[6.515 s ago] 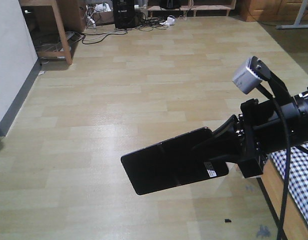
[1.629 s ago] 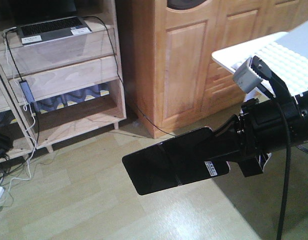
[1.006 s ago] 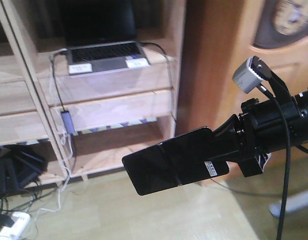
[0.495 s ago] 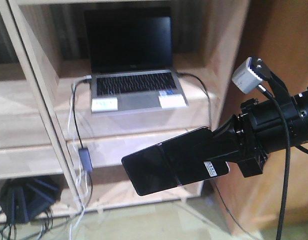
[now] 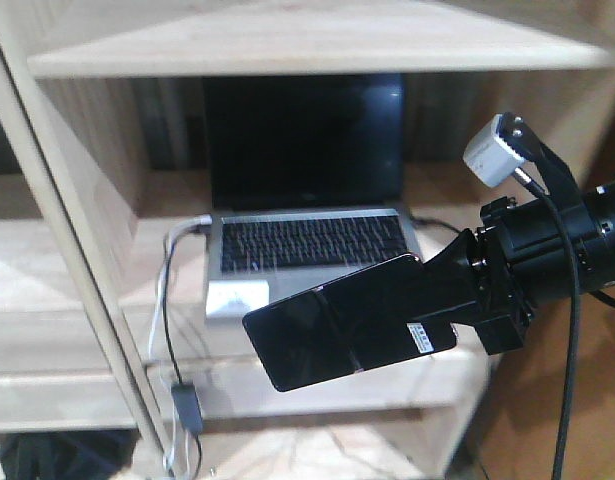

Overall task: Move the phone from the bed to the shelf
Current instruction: 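Drive toward the wooden shelf unit with the laptop, then hold the phone in front of the shelf above the laptop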

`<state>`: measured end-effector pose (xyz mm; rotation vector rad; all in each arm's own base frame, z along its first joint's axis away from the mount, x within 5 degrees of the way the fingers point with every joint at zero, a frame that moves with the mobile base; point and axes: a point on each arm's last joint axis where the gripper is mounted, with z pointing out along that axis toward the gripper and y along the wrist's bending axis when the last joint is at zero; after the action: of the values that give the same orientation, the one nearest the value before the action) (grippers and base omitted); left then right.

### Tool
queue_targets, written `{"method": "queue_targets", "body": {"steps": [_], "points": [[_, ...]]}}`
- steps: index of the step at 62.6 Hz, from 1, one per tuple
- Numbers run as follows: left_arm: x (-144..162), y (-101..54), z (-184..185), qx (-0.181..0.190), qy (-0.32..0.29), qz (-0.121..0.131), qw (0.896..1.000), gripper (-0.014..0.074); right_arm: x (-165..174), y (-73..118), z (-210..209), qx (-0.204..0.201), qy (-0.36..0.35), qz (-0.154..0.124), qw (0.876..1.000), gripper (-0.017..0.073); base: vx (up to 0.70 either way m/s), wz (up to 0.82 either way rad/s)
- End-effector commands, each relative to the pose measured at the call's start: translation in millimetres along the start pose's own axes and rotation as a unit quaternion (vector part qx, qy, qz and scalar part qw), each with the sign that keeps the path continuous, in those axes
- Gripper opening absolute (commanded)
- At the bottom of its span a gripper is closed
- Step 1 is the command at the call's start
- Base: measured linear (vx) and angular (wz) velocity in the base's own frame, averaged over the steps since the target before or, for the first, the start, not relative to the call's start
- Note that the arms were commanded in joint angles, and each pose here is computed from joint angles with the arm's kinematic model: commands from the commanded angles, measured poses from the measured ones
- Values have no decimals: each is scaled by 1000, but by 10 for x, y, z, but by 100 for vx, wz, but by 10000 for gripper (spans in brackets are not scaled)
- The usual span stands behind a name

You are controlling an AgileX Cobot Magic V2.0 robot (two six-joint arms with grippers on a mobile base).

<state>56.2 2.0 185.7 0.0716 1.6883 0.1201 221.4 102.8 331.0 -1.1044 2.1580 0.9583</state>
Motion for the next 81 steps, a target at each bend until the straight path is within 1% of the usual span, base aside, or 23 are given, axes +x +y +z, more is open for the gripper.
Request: {"method": "queue_targets", "body": {"steps": [1, 33, 81], "points": [[-142, 16, -30, -5, -53, -7, 999, 1, -94, 157, -95, -37, -29, -8, 999, -2, 30, 14], [-142, 16, -30, -5, -53, -7, 999, 1, -99, 149, -94, -32, -32, -7, 999, -2, 21, 7], [-142, 16, -30, -5, -53, -7, 999, 1, -99, 149, -94, -32, -32, -7, 999, -2, 2, 0]]}}
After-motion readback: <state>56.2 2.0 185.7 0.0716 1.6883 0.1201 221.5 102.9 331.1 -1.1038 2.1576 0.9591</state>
